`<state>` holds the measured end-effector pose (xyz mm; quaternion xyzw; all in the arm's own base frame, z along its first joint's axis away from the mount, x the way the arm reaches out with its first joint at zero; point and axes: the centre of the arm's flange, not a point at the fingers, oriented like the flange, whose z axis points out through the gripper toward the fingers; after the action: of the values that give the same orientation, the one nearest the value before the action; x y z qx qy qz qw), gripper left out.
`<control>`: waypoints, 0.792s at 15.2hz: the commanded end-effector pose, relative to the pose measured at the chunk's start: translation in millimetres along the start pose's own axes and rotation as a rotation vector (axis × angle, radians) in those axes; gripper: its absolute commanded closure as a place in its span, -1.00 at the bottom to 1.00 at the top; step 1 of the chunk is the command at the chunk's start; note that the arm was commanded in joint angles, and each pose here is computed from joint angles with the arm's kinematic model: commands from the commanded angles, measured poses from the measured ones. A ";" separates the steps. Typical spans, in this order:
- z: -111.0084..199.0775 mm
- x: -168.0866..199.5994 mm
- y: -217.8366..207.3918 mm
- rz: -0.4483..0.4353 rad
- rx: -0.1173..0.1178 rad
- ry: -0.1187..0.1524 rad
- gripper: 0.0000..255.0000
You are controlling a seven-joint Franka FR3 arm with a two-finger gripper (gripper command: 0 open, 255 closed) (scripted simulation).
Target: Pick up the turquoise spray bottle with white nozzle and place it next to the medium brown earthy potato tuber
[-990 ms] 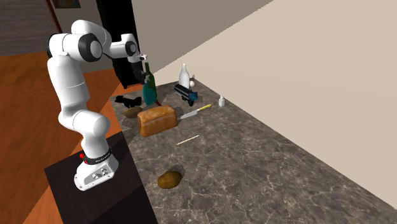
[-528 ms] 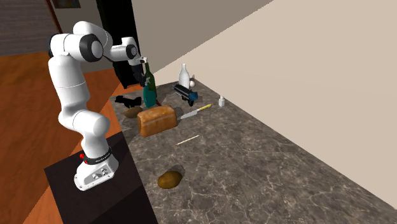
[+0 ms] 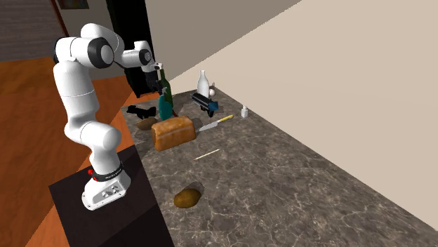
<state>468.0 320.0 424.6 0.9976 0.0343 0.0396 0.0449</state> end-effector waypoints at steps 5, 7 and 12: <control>-50.0 0.0 0.0 0.000 0.000 0.000 -1.00; -50.0 0.0 0.0 0.000 0.000 0.000 -1.00; -50.0 0.0 0.0 0.000 0.000 0.000 -1.00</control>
<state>463.9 324.4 474.1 0.9976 0.0343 0.0396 0.0449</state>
